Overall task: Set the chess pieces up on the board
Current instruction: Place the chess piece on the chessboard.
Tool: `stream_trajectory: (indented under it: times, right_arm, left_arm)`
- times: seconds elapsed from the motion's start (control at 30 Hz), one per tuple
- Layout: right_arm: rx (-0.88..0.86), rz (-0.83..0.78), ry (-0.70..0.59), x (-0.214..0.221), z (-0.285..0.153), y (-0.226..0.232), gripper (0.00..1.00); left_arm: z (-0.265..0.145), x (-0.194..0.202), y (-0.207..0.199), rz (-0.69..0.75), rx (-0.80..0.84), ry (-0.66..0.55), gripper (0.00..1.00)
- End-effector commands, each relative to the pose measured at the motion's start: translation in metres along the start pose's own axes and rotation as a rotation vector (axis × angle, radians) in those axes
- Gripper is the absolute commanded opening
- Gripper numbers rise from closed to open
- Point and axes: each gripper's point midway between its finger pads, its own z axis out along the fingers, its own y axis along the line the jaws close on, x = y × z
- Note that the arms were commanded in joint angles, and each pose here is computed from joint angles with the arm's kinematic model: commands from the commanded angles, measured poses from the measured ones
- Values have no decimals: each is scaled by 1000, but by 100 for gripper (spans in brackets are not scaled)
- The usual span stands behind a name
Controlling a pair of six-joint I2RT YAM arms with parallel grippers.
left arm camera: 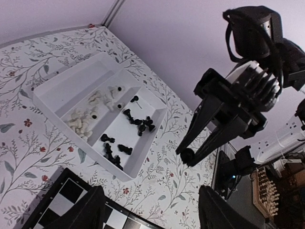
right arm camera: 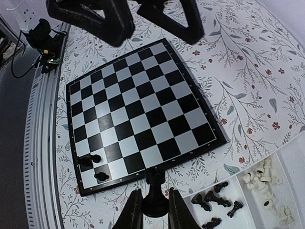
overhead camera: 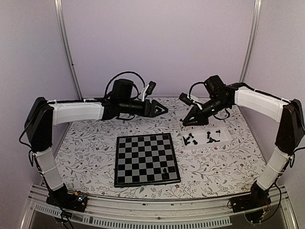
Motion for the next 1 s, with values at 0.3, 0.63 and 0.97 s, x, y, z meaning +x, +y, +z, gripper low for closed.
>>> stream_trajectory:
  times: [0.3,0.63,0.97]
  right_arm:
    - [-111,-79,-71,-38,6,28,10]
    - [-109,-92,-59,-40,11,32,10]
    - [-101,-86,-49,-37,14,29,10]
  left_arm:
    - [34,7,-51,12,195,64,67]
    - [47,18,-56,-17,242,105,54]
    - [51,23,-58,-35,271,131,33]
